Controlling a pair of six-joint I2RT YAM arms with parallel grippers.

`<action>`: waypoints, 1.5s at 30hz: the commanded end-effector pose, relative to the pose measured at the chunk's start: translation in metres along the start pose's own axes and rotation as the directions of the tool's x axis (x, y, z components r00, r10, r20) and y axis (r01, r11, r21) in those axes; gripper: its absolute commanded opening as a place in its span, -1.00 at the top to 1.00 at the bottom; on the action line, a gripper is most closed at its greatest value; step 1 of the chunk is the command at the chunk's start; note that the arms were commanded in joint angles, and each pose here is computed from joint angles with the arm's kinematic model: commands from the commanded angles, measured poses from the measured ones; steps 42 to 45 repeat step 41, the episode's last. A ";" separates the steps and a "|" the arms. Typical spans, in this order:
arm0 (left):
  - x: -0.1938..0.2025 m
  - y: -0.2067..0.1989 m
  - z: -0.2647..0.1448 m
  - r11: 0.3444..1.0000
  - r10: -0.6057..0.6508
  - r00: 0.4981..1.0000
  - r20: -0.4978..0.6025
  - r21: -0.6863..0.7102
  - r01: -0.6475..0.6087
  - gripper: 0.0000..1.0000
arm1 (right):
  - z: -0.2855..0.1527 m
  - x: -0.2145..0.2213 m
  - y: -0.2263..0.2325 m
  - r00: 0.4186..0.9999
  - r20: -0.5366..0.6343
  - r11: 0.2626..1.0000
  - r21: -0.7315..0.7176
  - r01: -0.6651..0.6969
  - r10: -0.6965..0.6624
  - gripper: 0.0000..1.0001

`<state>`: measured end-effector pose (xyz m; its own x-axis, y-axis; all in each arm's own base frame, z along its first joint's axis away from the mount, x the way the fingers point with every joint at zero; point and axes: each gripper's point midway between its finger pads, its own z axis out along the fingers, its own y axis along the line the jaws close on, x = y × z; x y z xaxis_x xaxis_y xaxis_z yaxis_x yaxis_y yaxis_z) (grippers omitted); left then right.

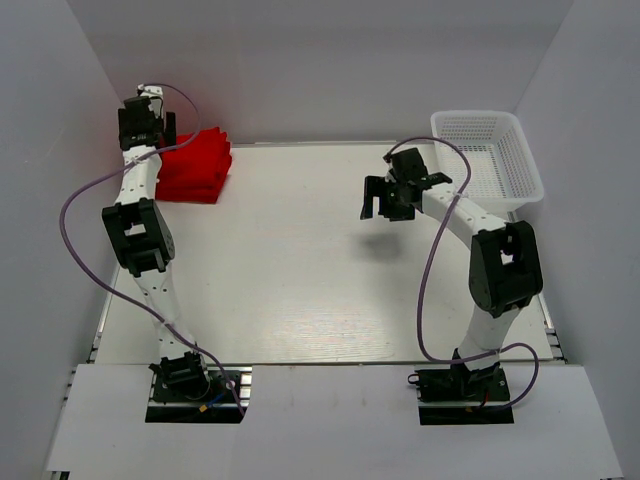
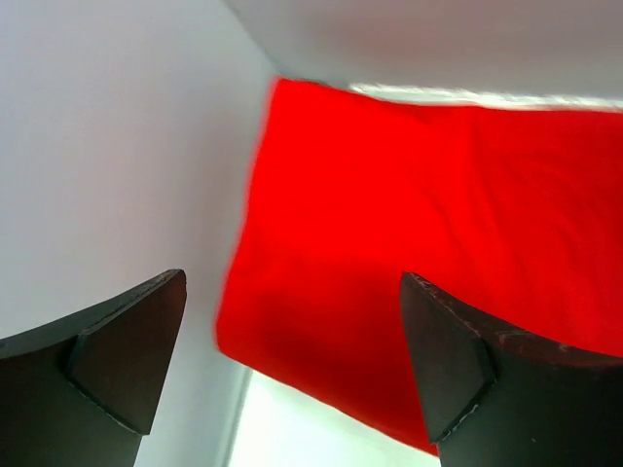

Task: Fold and stack the t-shirts
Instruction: Put the neatly folded tshirt into the corner of the board with the left arm

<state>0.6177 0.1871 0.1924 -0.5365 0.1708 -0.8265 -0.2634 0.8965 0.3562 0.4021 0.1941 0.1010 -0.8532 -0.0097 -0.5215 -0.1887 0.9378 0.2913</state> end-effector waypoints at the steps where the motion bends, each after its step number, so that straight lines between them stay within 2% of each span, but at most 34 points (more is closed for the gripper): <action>1: -0.053 -0.009 -0.046 0.993 -0.065 0.991 0.119 0.101 0.053 -1.00 | -0.023 -0.008 0.012 0.996 0.073 0.998 -0.040 0.047 -0.044 -0.81; 4: -0.057 -0.024 -0.066 0.979 -0.116 0.989 0.092 0.180 0.098 -1.00 | -0.035 -0.010 0.008 0.992 0.116 0.998 -0.030 0.049 -0.045 -0.81; 7: -0.049 -0.048 -0.092 0.949 -0.177 0.984 -0.002 0.263 0.171 -1.00 | -0.044 -0.012 0.007 0.988 0.151 1.000 -0.024 0.013 -0.009 -0.81; 8: -0.052 -0.058 -0.112 0.938 -0.182 0.983 -0.029 0.296 0.182 -1.00 | -0.040 -0.004 0.001 0.991 0.137 1.000 -0.005 0.002 -0.001 -0.81; 10: -0.036 -0.080 -0.128 0.911 -0.245 0.963 -0.108 0.314 0.267 -1.00 | -0.042 0.000 0.001 0.986 0.165 0.999 -0.022 -0.028 0.031 -0.81; 11: -0.011 -0.102 -0.137 0.900 -0.234 0.956 -0.177 0.332 0.282 -1.00 | -0.040 0.009 -0.001 0.987 0.156 0.999 -0.026 -0.039 0.042 -0.81; 14: -0.005 -0.127 -0.182 0.872 -0.267 0.943 -0.196 0.368 0.323 -1.00 | -0.053 0.012 0.002 0.975 0.213 0.997 -0.058 -0.055 0.066 -0.81; 15: 0.018 -0.151 -0.197 0.875 -0.239 0.940 -0.242 0.367 0.317 -1.00 | -0.048 0.029 -0.003 0.979 0.189 0.996 -0.047 -0.070 0.077 -0.81; 16: 0.008 -0.152 -0.223 0.852 -0.287 0.932 -0.220 0.385 0.354 -1.00 | -0.061 0.024 -0.004 0.970 0.231 0.996 -0.047 -0.073 0.082 -0.81; 17: 0.034 -0.164 -0.233 0.843 -0.285 0.919 -0.272 0.385 0.375 -1.00 | -0.058 0.036 -0.007 0.972 0.217 0.996 -0.046 -0.077 0.085 -0.81; 18: 0.039 -0.180 -0.253 0.823 -0.293 0.913 -0.284 0.411 0.392 -1.00 | -0.056 0.048 -0.012 0.975 0.203 0.996 -0.038 -0.086 0.092 -0.81; 19: 0.030 -0.191 -0.265 0.787 -0.322 0.913 -0.251 0.465 0.405 -1.00 | -0.065 0.045 -0.010 0.968 0.235 0.995 -0.049 -0.081 0.090 -0.81; 20: 0.037 -0.201 -0.288 0.743 -0.314 0.915 -0.253 0.534 0.403 -1.00 | -0.064 0.055 -0.013 0.971 0.223 0.996 -0.047 -0.078 0.087 -0.81; 22: 0.043 -0.225 -0.318 0.697 -0.280 0.927 -0.248 0.611 0.374 -1.00 | -0.066 0.069 -0.011 0.975 0.212 0.996 -0.072 -0.058 0.073 -0.81; 26: 0.102 -0.239 -0.341 0.759 -0.197 0.914 -0.355 0.535 0.372 -1.00 | -0.073 0.076 -0.002 0.973 0.214 0.989 -0.134 -0.060 0.088 -0.81; 30: 0.101 -0.240 -0.365 0.735 -0.184 0.931 -0.315 0.585 0.343 -1.00 | -0.072 0.081 -0.001 0.973 0.213 0.988 -0.142 -0.055 0.085 -0.81; 33: 0.094 -0.227 -0.364 0.777 -0.196 0.941 -0.277 0.542 0.321 -1.00 | -0.072 0.079 0.000 0.974 0.213 0.988 -0.148 -0.048 0.079 -0.81; 37: 0.094 -0.220 -0.363 0.812 -0.176 0.943 -0.283 0.499 0.301 -1.00 | -0.069 0.081 0.002 0.978 0.198 0.987 -0.159 -0.037 0.068 -0.81; 45: 0.100 -0.226 -0.366 0.805 -0.143 0.944 -0.297 0.520 0.286 -1.00 | -0.071 0.082 0.009 0.977 0.210 0.980 -0.198 0.003 0.039 -0.81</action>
